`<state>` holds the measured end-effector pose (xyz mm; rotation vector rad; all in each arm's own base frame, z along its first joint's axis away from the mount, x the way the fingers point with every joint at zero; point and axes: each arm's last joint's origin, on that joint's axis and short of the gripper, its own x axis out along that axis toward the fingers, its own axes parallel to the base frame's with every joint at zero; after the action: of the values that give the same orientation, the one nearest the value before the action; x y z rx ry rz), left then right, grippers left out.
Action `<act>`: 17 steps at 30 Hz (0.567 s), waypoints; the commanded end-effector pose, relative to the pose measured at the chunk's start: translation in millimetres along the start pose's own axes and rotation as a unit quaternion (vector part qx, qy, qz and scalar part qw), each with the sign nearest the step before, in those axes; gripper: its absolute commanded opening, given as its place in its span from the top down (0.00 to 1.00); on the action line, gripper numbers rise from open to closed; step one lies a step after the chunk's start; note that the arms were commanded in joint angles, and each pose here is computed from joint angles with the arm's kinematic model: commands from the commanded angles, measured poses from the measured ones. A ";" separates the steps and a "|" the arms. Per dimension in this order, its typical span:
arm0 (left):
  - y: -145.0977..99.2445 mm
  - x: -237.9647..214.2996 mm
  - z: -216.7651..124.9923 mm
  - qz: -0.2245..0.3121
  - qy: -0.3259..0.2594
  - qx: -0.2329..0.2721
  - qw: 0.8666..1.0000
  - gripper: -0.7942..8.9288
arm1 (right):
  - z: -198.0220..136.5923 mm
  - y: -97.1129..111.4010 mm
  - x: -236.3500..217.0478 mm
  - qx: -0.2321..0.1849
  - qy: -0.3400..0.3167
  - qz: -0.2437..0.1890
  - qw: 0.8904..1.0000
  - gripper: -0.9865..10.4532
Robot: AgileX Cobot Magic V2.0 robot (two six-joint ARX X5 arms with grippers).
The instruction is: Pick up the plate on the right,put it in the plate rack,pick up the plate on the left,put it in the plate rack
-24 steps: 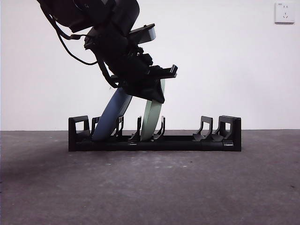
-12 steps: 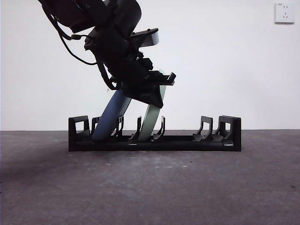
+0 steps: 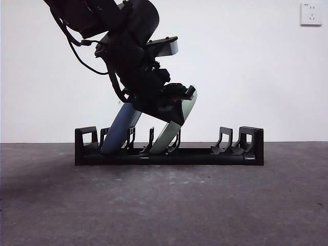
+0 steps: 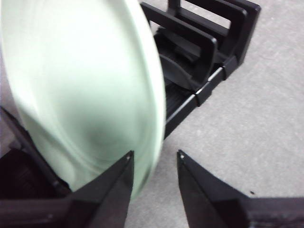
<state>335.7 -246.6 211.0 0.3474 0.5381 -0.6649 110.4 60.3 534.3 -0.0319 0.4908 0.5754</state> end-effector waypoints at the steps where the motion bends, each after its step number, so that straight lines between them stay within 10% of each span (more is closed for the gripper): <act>1: -2.0 3.7 -4.9 -0.002 0.009 0.000 1.000 0.75 | -2.9 -0.3 1.8 0.000 0.016 0.000 1.000 0.58; 17: -3.2 -85.2 42.6 -0.006 -0.058 -0.004 0.998 0.75 | -2.9 -0.3 1.8 0.000 0.016 0.000 1.000 0.58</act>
<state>297.3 -227.2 290.9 0.3106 0.4284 -0.6832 110.4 60.3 534.3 -0.0319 0.4908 0.5754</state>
